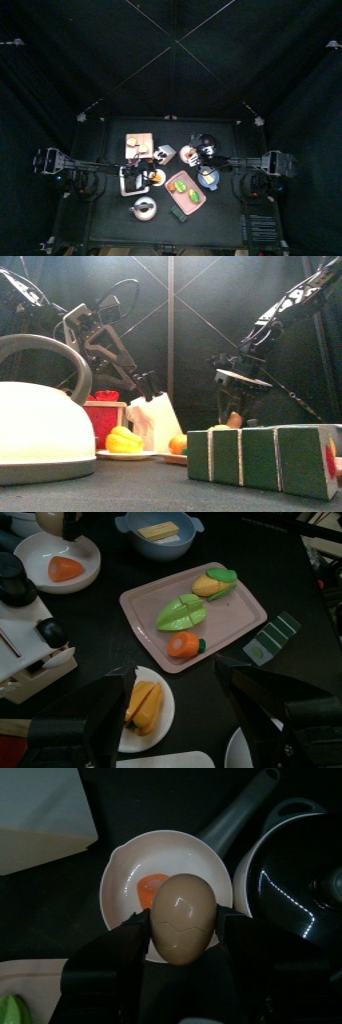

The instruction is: Place egg in pan

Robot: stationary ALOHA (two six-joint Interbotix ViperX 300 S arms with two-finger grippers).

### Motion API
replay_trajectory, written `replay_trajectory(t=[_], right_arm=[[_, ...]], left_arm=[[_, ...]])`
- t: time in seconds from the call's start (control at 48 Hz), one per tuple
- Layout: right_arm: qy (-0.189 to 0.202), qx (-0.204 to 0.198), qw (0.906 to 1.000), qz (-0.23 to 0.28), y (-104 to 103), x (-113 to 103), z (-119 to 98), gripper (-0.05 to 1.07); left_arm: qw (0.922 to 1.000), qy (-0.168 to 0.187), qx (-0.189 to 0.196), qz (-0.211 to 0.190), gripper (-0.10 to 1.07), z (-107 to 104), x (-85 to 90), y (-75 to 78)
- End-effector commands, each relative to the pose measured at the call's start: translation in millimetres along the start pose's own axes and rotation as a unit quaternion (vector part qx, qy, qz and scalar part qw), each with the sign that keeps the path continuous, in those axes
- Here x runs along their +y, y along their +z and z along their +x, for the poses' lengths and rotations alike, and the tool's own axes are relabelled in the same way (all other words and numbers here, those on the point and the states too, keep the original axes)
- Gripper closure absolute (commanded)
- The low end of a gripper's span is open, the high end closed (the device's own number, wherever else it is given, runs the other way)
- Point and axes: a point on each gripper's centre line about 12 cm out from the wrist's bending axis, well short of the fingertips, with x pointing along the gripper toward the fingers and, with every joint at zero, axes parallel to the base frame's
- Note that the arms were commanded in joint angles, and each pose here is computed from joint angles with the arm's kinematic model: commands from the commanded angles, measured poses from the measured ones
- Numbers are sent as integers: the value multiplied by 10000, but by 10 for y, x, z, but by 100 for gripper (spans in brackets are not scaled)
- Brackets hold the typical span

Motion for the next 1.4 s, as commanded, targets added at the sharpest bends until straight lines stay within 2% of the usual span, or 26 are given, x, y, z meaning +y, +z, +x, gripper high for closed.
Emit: replay_trajectory(t=[0.0,0.333,0.646,1.375], right_arm=[[-22,-116,9999,90,100,25,-52,24],[-149,-33,9998,106,94,26,21,23],[-157,13,9998,80,76,54,53,-2],[-145,115,9997,175,60,71,57,-2]], left_arm=[[9999,-18,-143,18,1,-25,-7,82],[9999,-12,-129,10,1,-26,-5,74],[9999,-12,-129,10,1,-30,-5,72],[9999,-11,-122,10,1,-27,-4,68]])
